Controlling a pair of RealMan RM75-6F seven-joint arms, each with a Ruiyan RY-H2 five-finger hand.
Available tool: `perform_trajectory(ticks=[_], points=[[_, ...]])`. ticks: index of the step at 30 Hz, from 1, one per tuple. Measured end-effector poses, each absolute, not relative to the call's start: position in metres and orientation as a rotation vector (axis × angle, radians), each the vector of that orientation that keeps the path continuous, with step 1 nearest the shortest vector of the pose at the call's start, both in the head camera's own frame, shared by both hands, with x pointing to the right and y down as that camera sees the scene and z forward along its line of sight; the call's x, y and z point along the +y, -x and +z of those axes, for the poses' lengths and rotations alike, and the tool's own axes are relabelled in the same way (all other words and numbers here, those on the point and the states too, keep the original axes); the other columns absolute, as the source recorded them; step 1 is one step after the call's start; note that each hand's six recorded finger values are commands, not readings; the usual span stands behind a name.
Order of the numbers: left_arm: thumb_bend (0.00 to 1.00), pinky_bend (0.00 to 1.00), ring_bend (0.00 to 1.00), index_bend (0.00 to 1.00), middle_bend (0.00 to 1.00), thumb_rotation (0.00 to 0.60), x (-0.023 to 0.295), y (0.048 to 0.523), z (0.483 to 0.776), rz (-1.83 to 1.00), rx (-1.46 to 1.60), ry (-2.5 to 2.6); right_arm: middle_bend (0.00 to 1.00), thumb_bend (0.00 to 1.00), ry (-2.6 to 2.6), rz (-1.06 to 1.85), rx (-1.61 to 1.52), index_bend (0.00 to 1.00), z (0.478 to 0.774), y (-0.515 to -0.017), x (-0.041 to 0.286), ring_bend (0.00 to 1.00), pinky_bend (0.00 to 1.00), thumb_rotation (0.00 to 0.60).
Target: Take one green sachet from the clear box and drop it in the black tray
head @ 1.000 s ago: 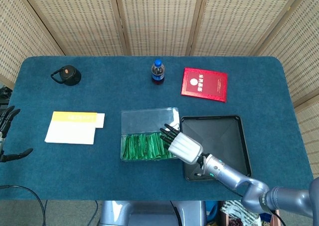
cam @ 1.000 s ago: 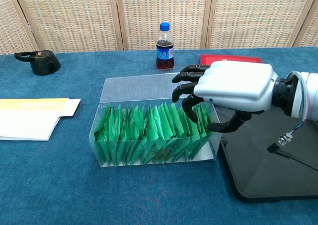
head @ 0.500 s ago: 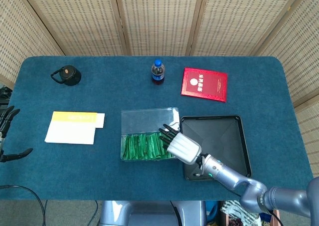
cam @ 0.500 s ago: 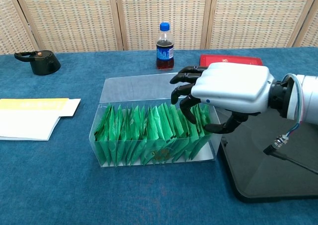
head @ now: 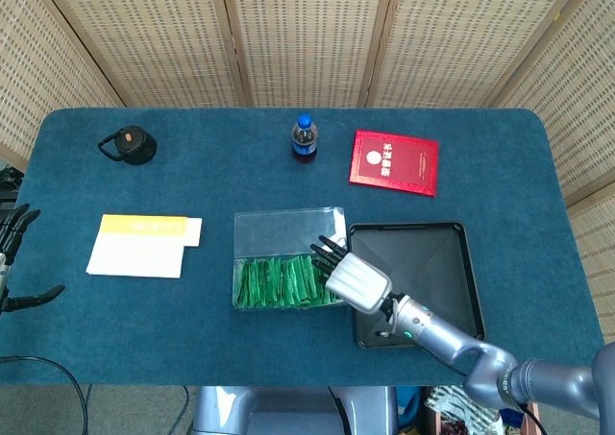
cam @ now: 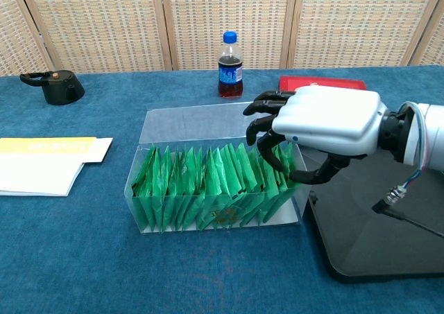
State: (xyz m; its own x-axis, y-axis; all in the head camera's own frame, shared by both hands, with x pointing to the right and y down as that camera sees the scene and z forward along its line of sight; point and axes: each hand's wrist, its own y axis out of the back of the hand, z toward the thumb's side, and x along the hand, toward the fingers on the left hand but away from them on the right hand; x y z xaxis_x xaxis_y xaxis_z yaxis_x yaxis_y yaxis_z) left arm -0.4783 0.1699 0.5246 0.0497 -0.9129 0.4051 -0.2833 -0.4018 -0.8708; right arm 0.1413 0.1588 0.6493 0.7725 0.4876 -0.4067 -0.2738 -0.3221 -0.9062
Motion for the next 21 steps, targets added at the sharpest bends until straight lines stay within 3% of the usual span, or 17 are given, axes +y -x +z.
perform_trajectory(ticks=[21], points=[[0.12, 0.0, 0.0, 0.0, 0.0, 0.6, 0.1691, 0.4789, 0.526, -1.379, 1.202, 1.742, 0.35, 0.53, 1.742, 0.769, -0.171, 0.58, 0.6548, -0.1436, 0.1614, 0.11, 0.1, 0.6]])
